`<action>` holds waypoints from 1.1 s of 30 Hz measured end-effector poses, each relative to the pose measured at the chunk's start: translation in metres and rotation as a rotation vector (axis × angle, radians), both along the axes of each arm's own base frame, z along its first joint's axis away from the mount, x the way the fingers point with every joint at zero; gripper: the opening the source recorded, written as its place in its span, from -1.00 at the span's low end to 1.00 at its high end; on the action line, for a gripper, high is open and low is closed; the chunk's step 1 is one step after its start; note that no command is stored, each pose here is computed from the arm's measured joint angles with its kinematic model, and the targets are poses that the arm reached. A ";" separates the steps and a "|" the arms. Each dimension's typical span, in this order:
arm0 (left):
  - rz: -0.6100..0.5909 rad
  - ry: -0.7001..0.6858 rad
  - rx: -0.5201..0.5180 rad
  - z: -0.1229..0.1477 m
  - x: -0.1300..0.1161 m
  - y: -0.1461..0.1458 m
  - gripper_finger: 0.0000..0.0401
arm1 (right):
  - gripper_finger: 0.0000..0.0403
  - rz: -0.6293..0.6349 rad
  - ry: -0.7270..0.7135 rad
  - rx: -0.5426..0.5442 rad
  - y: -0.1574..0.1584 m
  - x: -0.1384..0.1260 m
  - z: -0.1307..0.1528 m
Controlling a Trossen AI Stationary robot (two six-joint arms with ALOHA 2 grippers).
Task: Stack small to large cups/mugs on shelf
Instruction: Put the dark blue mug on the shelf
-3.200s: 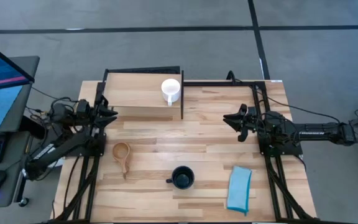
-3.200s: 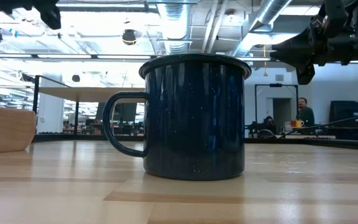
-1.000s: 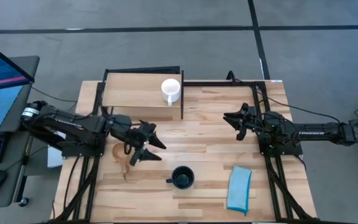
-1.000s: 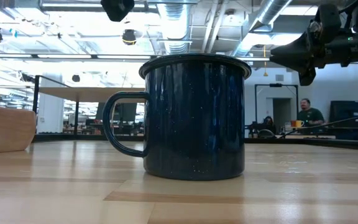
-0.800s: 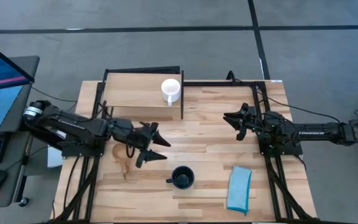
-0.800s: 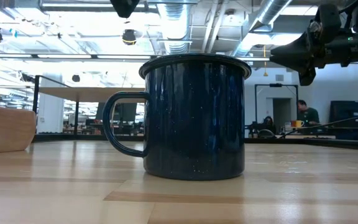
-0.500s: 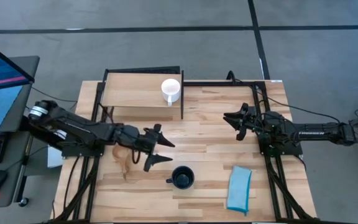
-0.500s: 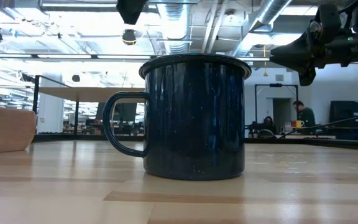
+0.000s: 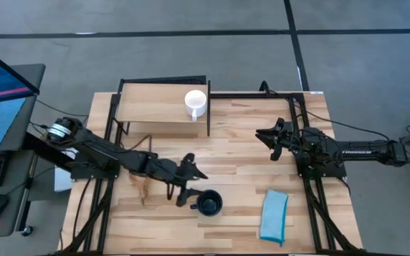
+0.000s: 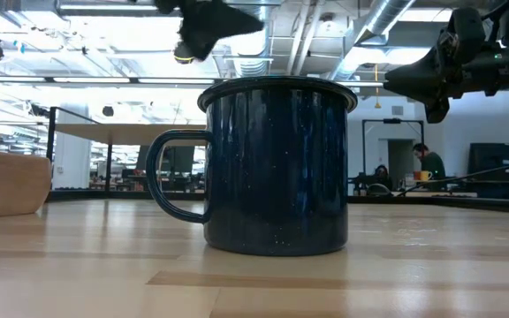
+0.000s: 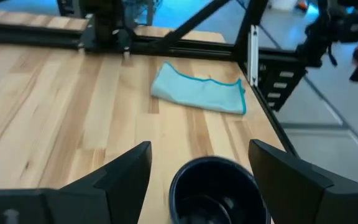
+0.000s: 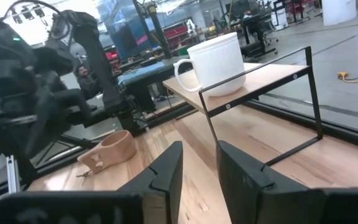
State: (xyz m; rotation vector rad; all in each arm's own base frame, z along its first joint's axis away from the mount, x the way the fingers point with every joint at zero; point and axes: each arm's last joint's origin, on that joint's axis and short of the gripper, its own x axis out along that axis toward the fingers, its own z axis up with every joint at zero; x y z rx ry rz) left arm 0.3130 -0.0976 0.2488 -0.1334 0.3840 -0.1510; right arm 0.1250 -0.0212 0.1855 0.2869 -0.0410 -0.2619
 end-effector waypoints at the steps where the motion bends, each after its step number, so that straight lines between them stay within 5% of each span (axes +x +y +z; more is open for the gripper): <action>1: -0.010 0.015 0.026 0.000 0.006 -0.003 0.27 | -0.41 0.000 0.000 0.000 0.000 0.000 0.000; 11: -0.079 0.275 0.203 0.007 0.040 -0.009 0.07 | -0.41 0.000 0.003 0.000 0.000 0.000 0.000; 33: -0.273 0.211 0.680 0.025 0.044 -0.003 0.00 | -0.41 0.001 0.037 0.005 0.000 0.000 -0.004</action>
